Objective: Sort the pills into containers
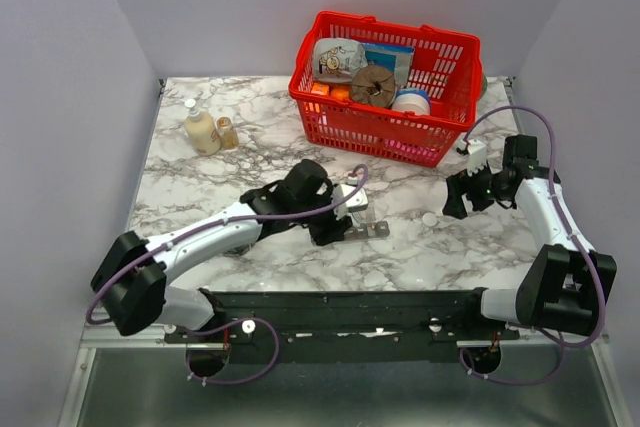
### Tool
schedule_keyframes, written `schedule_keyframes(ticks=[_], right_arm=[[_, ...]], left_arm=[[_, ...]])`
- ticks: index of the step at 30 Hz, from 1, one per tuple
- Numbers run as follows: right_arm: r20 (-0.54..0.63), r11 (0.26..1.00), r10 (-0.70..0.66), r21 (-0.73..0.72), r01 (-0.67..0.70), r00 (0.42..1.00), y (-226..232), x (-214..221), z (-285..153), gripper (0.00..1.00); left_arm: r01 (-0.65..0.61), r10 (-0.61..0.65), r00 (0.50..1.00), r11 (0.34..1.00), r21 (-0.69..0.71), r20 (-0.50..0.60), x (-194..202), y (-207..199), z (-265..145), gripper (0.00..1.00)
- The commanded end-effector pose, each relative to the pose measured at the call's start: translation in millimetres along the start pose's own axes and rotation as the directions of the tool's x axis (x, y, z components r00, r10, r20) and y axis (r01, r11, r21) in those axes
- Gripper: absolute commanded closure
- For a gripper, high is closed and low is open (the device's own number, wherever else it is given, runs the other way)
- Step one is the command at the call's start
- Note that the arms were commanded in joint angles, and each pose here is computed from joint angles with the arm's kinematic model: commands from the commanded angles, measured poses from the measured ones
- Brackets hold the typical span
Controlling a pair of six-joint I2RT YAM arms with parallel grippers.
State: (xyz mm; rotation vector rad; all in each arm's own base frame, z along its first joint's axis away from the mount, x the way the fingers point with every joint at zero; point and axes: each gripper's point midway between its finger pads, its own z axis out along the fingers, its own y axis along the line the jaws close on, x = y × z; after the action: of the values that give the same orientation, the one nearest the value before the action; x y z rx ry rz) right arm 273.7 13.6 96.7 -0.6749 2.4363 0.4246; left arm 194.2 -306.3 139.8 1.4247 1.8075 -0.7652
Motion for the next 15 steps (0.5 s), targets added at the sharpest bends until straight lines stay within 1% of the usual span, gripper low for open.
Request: schedule_keyframes(ticks=[1, 5, 6, 8, 9, 11, 12, 14, 15], right_arm=[[0.004, 1.000, -0.008, -0.029, 0.008, 1.000, 5, 1, -3, 0.06], [0.013, 1.000, -0.013, -0.024, 0.013, 1.000, 6, -1, -5, 0.06], [0.013, 1.000, -0.017, -0.024, 0.018, 1.000, 6, -1, -6, 0.06], [0.015, 1.000, -0.018, -0.024, 0.018, 1.000, 6, -2, -6, 0.06], [0.014, 1.000, -0.016, -0.025, 0.016, 1.000, 6, -2, -6, 0.06], [0.017, 0.999, -0.020, -0.024, 0.021, 1.000, 7, -2, -7, 0.06], [0.018, 0.999, -0.023, -0.024, 0.023, 1.000, 7, -3, -7, 0.06], [0.022, 0.999, -0.023, -0.024, 0.023, 0.999, 8, -3, -8, 0.06], [0.023, 0.999, -0.025, -0.025, 0.025, 0.999, 8, -3, -8, 0.06]], left_arm=[[-0.081, 0.081, 0.970, 0.997, 0.011, -0.231, 35, 1, 4, 1.00], [-0.100, 0.108, 0.931, 0.994, 0.040, -0.349, 55, -3, 22, 1.00], [-0.112, 0.117, 0.926, 0.993, 0.037, -0.358, 52, -1, 25, 1.00], [-0.101, 0.111, 0.905, 0.994, 0.046, -0.411, 62, -2, 31, 1.00], [-0.108, 0.118, 0.903, 0.993, 0.049, -0.412, 55, -2, 35, 1.00], [-0.096, 0.109, 0.869, 0.994, 0.051, -0.483, 67, -1, 40, 1.00], [-0.104, 0.114, 0.868, 0.993, 0.046, -0.483, 59, 0, 43, 1.00], [-0.087, 0.095, 0.841, 0.995, 0.040, -0.532, 66, 1, 45, 1.00], [-0.090, 0.094, 0.843, 0.995, 0.034, -0.529, 61, 3, 47, 1.00]])
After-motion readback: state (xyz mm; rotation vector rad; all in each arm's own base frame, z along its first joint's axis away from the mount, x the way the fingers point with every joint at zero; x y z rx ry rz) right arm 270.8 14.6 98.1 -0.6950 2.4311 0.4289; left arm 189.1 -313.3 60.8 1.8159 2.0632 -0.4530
